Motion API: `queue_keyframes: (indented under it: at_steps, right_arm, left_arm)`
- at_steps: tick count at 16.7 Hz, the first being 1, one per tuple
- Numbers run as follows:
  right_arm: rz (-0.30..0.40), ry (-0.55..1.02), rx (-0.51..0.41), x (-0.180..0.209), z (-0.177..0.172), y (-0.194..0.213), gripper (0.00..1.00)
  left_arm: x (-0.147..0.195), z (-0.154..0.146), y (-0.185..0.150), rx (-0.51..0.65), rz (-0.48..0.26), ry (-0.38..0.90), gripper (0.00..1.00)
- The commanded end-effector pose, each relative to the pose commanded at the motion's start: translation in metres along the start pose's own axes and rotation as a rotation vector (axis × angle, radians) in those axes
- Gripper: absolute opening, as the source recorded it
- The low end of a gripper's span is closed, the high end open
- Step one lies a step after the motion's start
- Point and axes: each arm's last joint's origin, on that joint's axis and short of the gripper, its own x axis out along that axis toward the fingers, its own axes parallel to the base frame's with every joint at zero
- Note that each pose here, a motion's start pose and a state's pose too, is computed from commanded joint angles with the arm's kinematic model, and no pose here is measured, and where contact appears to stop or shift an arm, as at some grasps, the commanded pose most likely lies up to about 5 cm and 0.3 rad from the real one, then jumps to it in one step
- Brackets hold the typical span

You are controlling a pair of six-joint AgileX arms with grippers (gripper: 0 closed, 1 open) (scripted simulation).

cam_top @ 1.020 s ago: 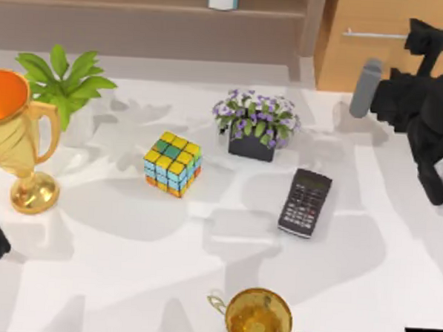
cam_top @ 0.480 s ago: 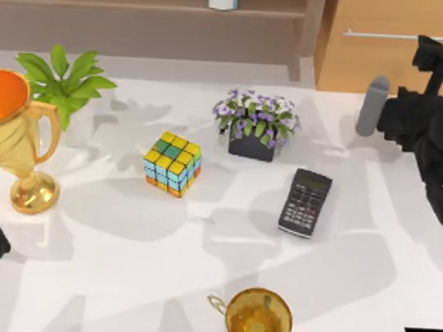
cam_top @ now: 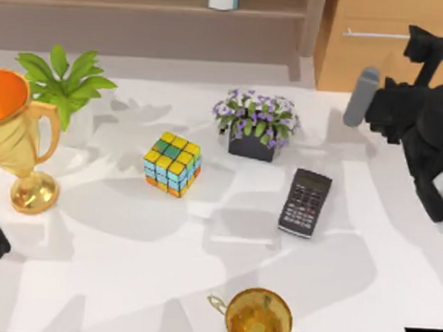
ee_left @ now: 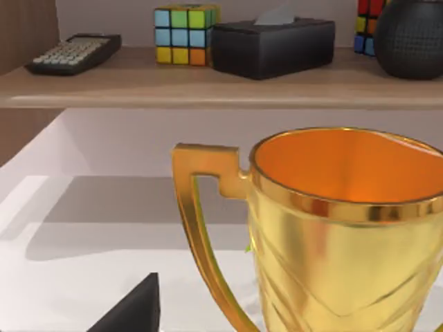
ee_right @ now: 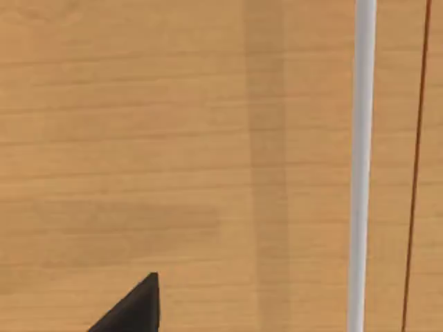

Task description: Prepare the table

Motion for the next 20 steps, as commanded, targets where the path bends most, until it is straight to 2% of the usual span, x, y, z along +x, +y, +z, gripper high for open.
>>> queue_keyframes:
  at_steps: [4, 7, 12, 16, 20]
  right_arm:
    - [-0.049, -0.079, 0.220, -0.008, 0.064, -0.030, 1.00]
    - [-0.059, -0.134, 0.453, -0.015, 0.119, -0.053, 1.00]
    - [-0.027, -0.143, 0.872, -0.014, 0.193, -0.078, 1.00]
    - [-0.019, -0.090, 1.176, 0.002, 0.232, -0.089, 1.00]
    - [-0.038, -0.034, 1.398, 0.019, 0.252, -0.096, 1.00]
  left_arm:
    - [0.000, 0.000, 0.000, 0.000, 0.000, 0.000, 1.00]
    - [0.000, 0.000, 0.000, 0.000, 0.000, 0.000, 1.00]
    - [0.000, 0.000, 0.000, 0.000, 0.000, 0.000, 1.00]
    - [0.000, 0.000, 0.000, 0.000, 0.000, 0.000, 1.00]
    - [0.000, 0.000, 0.000, 0.000, 0.000, 0.000, 1.00]
